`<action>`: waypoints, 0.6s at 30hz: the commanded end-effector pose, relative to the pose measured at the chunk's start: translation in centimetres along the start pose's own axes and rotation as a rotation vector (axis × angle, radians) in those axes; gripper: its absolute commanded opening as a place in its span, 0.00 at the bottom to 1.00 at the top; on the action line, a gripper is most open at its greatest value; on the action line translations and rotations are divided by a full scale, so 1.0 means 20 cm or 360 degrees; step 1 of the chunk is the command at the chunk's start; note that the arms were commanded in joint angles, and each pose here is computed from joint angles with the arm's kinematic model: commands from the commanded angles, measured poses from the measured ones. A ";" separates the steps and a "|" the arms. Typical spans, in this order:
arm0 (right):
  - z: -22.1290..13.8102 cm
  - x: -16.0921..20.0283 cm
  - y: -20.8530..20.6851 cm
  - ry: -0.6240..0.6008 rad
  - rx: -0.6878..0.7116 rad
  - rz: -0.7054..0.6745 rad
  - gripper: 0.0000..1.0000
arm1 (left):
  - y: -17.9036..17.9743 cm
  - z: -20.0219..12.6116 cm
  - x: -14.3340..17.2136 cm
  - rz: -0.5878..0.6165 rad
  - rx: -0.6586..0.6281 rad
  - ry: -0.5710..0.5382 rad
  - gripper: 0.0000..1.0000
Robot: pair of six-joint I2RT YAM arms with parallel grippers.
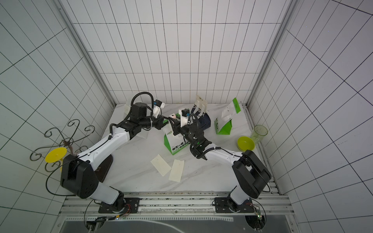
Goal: Staple the receipts to the bags
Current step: Place the stapler in the takeout bag.
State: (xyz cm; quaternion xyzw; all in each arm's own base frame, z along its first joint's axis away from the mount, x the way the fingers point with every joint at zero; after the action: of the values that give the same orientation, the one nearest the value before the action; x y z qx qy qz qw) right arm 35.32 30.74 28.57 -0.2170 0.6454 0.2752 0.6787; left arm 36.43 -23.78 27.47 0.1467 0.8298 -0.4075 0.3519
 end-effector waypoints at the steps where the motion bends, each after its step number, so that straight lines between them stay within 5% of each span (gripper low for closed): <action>1: 0.09 -0.07 -0.12 0.0007 0.0130 -0.0048 0.00 | -0.09 -0.04 0.01 0.0084 0.0078 0.0004 0.00; 18: 0.13 -0.35 -0.29 -0.0154 0.0170 -0.0030 0.00 | -0.10 -0.07 -0.02 -0.0012 0.0166 -0.0034 0.00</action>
State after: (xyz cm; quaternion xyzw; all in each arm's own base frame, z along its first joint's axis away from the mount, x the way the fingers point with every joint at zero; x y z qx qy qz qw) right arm 40.26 27.18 28.08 -0.1856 0.6835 0.2262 0.6688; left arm 36.11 -23.79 28.67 0.1512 0.8141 -0.4308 0.3589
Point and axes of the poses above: each gripper's point midway between its finger pads, its own z axis out along the fingers, its own y axis along the line the jaws close on, x = y × z, the point moved 3 cm from there along -z, back along the fingers, and after that the axes turned 13 degrees about -z, right-handed, at the moved point
